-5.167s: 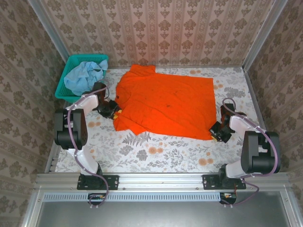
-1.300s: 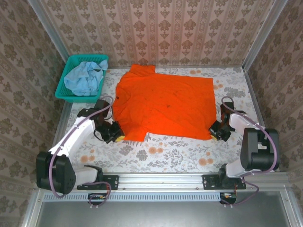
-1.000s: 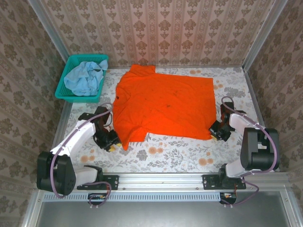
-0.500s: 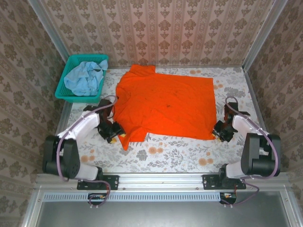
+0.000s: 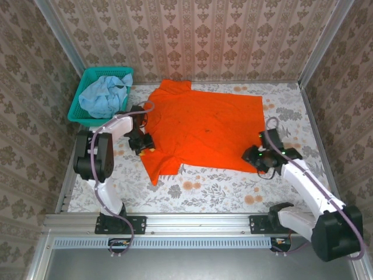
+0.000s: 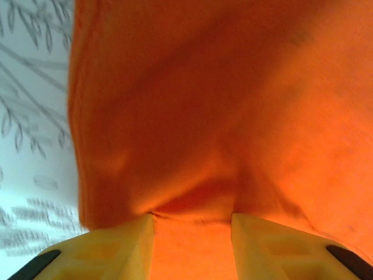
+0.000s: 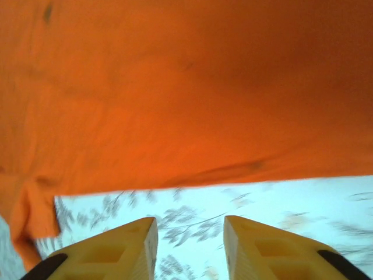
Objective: Fold and stack the t-shirts
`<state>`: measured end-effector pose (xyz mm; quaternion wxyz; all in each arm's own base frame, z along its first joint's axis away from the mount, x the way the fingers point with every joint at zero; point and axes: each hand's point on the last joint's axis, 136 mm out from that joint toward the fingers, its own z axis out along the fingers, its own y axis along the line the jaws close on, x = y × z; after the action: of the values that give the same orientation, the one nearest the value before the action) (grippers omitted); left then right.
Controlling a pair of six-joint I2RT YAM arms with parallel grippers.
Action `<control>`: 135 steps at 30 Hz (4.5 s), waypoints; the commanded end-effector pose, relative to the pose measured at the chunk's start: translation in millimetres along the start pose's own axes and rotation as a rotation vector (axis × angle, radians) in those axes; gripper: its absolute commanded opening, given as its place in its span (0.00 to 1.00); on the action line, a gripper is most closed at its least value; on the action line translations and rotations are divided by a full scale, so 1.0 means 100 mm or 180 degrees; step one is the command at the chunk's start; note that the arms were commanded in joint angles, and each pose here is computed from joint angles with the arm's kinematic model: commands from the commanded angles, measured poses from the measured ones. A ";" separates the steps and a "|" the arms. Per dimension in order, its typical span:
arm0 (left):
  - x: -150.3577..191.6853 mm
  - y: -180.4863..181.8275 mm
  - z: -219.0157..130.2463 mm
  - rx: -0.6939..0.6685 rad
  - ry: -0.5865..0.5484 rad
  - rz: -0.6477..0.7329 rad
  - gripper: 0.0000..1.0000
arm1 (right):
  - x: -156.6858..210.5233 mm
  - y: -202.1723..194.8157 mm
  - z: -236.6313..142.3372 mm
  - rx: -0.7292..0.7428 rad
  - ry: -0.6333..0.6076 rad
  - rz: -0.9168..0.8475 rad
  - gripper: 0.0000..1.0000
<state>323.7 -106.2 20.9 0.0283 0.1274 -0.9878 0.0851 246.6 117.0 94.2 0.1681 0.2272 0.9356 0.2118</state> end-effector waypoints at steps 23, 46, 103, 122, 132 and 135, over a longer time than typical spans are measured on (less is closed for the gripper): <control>-0.14 0.13 0.14 -0.0121 0.0072 0.0078 0.38 | 1.41 1.74 1.41 0.0474 0.0967 -0.1600 0.39; -0.04 0.11 0.13 -0.0058 0.0093 0.0009 0.38 | 1.43 1.77 1.60 0.0657 0.1073 -0.1646 0.04; -1.33 -0.80 0.08 0.0063 -0.0498 0.0195 0.49 | -2.29 -0.43 1.08 0.1067 -0.0124 0.0088 0.24; -1.47 -0.57 0.01 -0.0059 -0.0568 -0.0429 0.58 | -3.29 -0.51 1.43 0.1070 -0.0167 0.0248 0.33; -1.59 -1.02 -0.89 0.0406 -0.1045 -0.0076 0.87 | -3.42 0.02 0.46 0.0853 -0.0424 -0.0106 0.65; -1.45 -1.05 -1.14 0.0444 -0.1145 0.0039 0.89 | -3.22 0.04 0.14 0.0865 -0.0394 -0.0193 0.66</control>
<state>506.8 -147.1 82.7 -0.1242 0.1611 -0.9724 0.1140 557.5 -36.0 98.8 0.1884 0.2580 0.9453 0.0656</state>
